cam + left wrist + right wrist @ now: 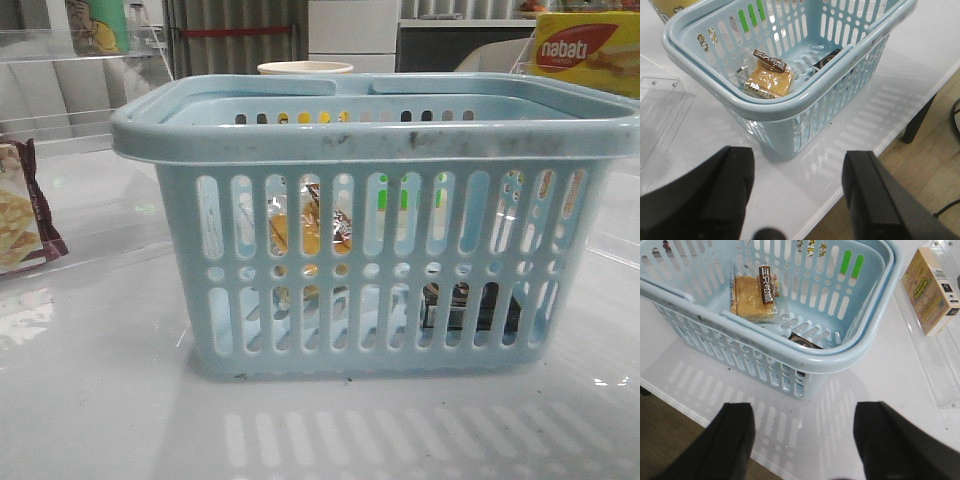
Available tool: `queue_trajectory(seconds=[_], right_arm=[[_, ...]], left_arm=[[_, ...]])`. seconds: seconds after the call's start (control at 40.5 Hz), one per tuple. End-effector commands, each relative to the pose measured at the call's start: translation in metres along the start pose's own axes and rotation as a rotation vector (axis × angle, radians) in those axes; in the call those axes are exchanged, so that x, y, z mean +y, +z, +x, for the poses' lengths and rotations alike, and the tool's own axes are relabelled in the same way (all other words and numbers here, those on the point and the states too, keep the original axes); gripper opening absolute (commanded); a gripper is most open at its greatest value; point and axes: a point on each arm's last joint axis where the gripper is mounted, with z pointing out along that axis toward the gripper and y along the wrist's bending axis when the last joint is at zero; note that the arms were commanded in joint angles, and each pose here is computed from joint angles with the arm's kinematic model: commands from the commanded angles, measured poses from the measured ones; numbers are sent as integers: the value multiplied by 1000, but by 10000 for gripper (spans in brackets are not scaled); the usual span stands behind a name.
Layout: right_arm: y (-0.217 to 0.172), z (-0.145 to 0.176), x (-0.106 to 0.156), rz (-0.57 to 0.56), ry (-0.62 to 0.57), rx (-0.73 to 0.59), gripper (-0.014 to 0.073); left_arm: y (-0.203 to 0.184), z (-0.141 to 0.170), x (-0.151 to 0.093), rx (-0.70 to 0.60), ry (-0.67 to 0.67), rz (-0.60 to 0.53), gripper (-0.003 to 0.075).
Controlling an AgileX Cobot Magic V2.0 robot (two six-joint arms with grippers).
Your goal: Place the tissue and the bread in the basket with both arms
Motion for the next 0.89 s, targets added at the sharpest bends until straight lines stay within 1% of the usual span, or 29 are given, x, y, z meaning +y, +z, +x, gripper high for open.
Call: queue_trajectory(seconds=[0.0, 0.124, 0.222, 0.297, 0.321, 0.346, 0.865], right_arm=[[-5, -13, -1, 9, -17, -89, 456], [-5, -13, -1, 9, -17, -89, 271], [-5, -13, -1, 9, -17, -89, 146], [-5, -13, -1, 9, -17, -89, 78], [-5, -13, -1, 9, -17, -89, 58], [-5, -13, -1, 9, -17, -88, 49], [-5, -13, -1, 9, -17, -87, 57]], left_arm=[[-6, -15, 1, -112, -17, -5, 382], [-6, -15, 1, -112, -17, -5, 253], [-6, -15, 1, -112, -17, -5, 146], [-6, -14, 1, -111, -17, -5, 87], [-6, -14, 1, -111, -17, -5, 92], [-6, -14, 1, -111, -17, -5, 93], [-6, -14, 0, -110, -17, -5, 91]])
